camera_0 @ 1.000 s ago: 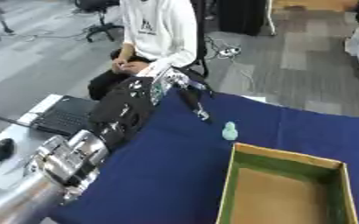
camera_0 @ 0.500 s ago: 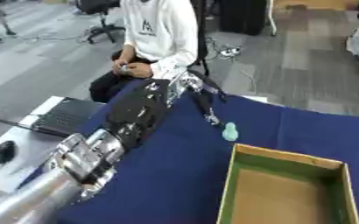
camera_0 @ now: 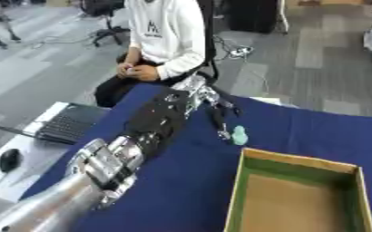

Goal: Pick up objects on the table and place them in the box.

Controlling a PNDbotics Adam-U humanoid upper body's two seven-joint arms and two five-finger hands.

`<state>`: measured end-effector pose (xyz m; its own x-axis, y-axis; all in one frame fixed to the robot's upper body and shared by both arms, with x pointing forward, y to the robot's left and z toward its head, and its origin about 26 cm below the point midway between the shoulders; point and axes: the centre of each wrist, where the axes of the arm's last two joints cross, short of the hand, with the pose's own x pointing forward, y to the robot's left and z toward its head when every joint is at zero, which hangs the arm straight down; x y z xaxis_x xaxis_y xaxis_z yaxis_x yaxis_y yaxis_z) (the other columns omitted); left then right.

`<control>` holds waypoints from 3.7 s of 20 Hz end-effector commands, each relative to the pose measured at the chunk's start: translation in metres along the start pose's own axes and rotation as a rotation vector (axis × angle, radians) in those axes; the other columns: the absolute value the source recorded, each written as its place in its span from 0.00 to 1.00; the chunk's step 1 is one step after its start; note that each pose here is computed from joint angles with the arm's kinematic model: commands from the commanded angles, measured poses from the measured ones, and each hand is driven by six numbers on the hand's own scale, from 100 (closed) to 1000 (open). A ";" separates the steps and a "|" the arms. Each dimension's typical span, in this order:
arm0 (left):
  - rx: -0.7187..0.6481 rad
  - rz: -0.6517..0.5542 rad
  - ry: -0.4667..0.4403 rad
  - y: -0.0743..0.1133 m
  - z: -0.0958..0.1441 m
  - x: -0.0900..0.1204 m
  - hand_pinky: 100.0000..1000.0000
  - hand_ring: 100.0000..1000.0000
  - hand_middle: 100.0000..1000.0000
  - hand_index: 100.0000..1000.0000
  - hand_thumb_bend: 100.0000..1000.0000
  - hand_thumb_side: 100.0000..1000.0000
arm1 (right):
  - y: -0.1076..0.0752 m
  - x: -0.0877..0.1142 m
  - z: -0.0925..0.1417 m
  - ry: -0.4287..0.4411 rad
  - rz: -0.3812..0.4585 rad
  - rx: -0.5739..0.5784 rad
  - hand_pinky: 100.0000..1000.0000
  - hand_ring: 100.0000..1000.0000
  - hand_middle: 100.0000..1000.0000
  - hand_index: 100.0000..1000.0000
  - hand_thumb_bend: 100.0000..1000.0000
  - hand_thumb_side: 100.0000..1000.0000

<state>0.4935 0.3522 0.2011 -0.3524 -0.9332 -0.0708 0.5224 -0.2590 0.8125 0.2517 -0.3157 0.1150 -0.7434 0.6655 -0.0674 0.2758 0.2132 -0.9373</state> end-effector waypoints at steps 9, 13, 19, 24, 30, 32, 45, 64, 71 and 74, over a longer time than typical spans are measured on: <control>-0.057 -0.084 -0.037 -0.002 0.003 -0.007 0.74 0.78 1.00 1.00 1.00 0.45 | -0.017 -0.008 -0.006 -0.050 0.019 -0.014 0.33 0.48 0.51 0.65 0.43 1.00; -0.037 -0.080 -0.017 -0.002 0.003 -0.009 0.76 0.79 1.00 1.00 0.97 0.43 | -0.019 -0.010 -0.008 -0.060 0.017 -0.015 0.33 0.48 0.51 0.65 0.43 1.00; 0.010 -0.065 -0.007 0.002 0.006 -0.010 0.76 0.80 1.00 1.00 0.98 0.44 | -0.021 -0.011 -0.009 -0.067 0.015 -0.017 0.33 0.48 0.51 0.65 0.43 1.00; 0.055 -0.045 0.002 0.012 0.013 -0.011 0.77 0.80 1.00 1.00 0.99 0.44 | -0.022 -0.011 -0.009 -0.070 0.014 -0.017 0.33 0.48 0.51 0.65 0.41 1.00; 0.041 -0.038 0.040 0.011 0.011 -0.010 0.71 0.76 0.99 1.00 1.00 0.39 | -0.025 -0.013 -0.010 -0.078 0.015 -0.027 0.33 0.48 0.51 0.65 0.42 1.00; 0.039 -0.035 0.036 0.009 0.010 -0.011 0.70 0.75 0.93 1.00 1.00 0.39 | -0.025 -0.013 -0.011 -0.081 0.015 -0.030 0.33 0.48 0.51 0.65 0.42 1.00; 0.041 -0.014 0.066 0.009 0.011 -0.015 0.66 0.71 0.91 1.00 0.83 0.31 | -0.028 -0.015 -0.015 -0.102 0.014 -0.042 0.32 0.48 0.51 0.65 0.42 1.00; 0.051 0.004 0.099 0.007 0.013 -0.020 0.49 0.55 0.75 0.86 0.65 0.28 | -0.030 -0.016 -0.016 -0.112 0.010 -0.045 0.32 0.48 0.51 0.65 0.42 1.00; 0.057 0.020 0.101 0.006 0.013 -0.021 0.48 0.51 0.71 0.79 0.62 0.27 | -0.029 -0.015 -0.017 -0.112 0.008 -0.044 0.32 0.48 0.51 0.65 0.42 1.00; 0.054 0.014 0.101 0.005 0.012 -0.021 0.47 0.50 0.70 0.78 0.63 0.26 | -0.029 -0.015 -0.017 -0.112 0.007 -0.045 0.32 0.48 0.51 0.65 0.42 1.00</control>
<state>0.4948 0.3652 0.1959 -0.2821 -0.9541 -0.1010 0.5141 -0.2392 0.8237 0.2650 -0.3184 0.1393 -0.8031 0.5901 -0.0827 0.2848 0.2582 -0.9232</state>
